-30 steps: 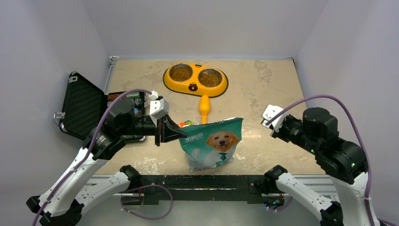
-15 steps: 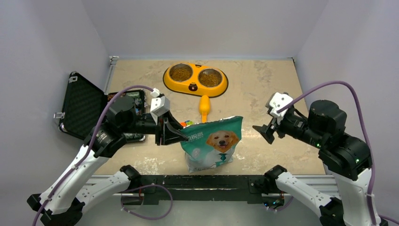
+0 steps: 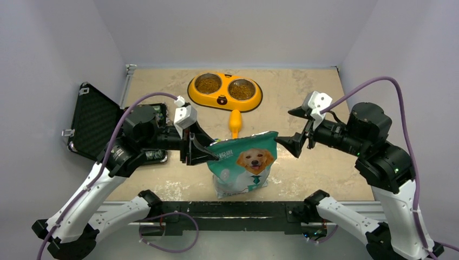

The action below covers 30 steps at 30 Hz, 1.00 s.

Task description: Serve the pet food

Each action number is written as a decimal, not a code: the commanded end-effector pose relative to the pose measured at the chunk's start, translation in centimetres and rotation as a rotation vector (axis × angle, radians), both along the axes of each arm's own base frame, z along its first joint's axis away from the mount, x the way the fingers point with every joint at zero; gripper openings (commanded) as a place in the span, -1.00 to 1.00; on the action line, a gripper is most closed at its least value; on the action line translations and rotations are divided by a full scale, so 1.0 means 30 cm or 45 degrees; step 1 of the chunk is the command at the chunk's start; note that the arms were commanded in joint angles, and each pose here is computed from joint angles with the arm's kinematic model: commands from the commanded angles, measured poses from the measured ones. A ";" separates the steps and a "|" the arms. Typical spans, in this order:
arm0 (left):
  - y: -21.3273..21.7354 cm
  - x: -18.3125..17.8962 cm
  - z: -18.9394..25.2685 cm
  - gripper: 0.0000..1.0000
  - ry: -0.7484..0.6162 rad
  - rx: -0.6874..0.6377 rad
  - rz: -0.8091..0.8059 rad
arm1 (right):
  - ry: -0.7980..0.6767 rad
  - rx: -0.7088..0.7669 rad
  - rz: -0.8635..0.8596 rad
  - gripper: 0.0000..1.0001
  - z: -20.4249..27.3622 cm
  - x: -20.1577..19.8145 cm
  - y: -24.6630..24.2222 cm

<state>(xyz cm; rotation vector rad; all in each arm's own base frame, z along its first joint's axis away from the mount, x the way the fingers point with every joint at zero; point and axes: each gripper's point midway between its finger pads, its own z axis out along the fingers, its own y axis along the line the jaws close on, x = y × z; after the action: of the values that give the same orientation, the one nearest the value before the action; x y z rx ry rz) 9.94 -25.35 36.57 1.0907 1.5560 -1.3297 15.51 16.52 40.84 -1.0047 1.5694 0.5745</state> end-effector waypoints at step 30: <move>0.756 0.205 0.949 0.98 -0.788 -0.546 1.719 | -0.482 1.234 -1.329 0.97 0.695 -0.106 -0.717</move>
<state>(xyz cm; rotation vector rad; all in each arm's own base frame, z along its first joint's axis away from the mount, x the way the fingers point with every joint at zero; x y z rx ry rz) 16.17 -7.19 62.16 0.1396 1.1168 -0.4651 13.81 -0.83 58.96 0.2723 1.1567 0.3785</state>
